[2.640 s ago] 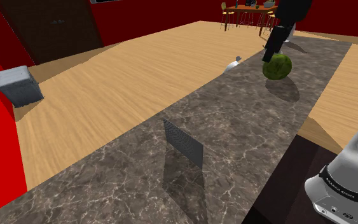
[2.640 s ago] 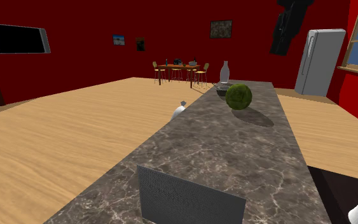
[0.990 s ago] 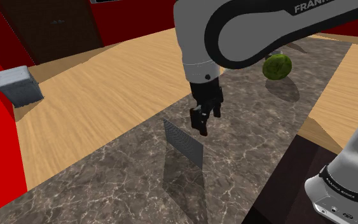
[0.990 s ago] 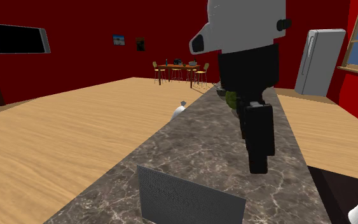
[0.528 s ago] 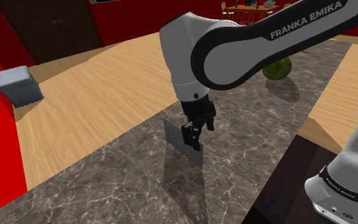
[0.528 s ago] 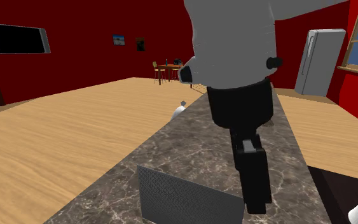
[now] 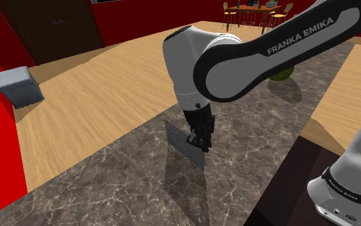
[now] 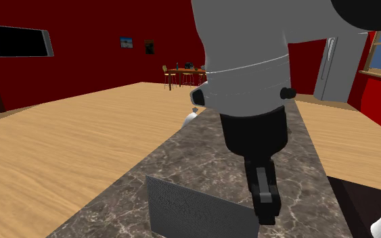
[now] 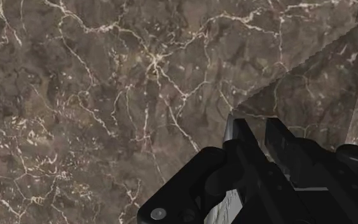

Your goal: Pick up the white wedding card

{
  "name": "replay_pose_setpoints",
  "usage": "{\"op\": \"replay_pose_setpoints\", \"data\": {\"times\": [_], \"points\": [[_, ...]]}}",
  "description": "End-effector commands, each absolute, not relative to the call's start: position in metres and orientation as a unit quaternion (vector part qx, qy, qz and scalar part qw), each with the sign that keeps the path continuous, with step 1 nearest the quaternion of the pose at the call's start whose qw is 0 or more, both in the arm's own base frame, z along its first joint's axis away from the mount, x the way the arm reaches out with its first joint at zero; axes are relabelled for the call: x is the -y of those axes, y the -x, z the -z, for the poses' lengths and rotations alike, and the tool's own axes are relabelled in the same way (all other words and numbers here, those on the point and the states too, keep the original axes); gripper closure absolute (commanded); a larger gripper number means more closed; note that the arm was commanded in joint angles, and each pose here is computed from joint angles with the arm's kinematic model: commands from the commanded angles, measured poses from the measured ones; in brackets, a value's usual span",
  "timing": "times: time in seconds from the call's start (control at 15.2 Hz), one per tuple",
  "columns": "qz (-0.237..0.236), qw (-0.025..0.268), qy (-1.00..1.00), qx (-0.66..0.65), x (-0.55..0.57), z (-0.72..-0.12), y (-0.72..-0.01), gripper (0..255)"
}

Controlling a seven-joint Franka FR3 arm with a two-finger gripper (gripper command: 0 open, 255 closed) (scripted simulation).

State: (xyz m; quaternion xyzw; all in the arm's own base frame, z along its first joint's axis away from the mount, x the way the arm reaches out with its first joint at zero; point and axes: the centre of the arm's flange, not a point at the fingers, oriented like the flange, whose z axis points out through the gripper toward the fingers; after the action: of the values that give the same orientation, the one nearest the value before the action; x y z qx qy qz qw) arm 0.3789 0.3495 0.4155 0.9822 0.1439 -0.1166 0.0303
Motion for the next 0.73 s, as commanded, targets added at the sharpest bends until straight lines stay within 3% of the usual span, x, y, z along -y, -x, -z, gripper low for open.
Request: {"op": "replay_pose_setpoints", "data": {"times": [0.0,0.66], "points": [[0.117,0.03,-0.982,-0.144,-0.349,-0.415,-0.379,255],[0.116,0.03,-0.982,-0.144,-0.35,-0.436,-0.379,255]]}}
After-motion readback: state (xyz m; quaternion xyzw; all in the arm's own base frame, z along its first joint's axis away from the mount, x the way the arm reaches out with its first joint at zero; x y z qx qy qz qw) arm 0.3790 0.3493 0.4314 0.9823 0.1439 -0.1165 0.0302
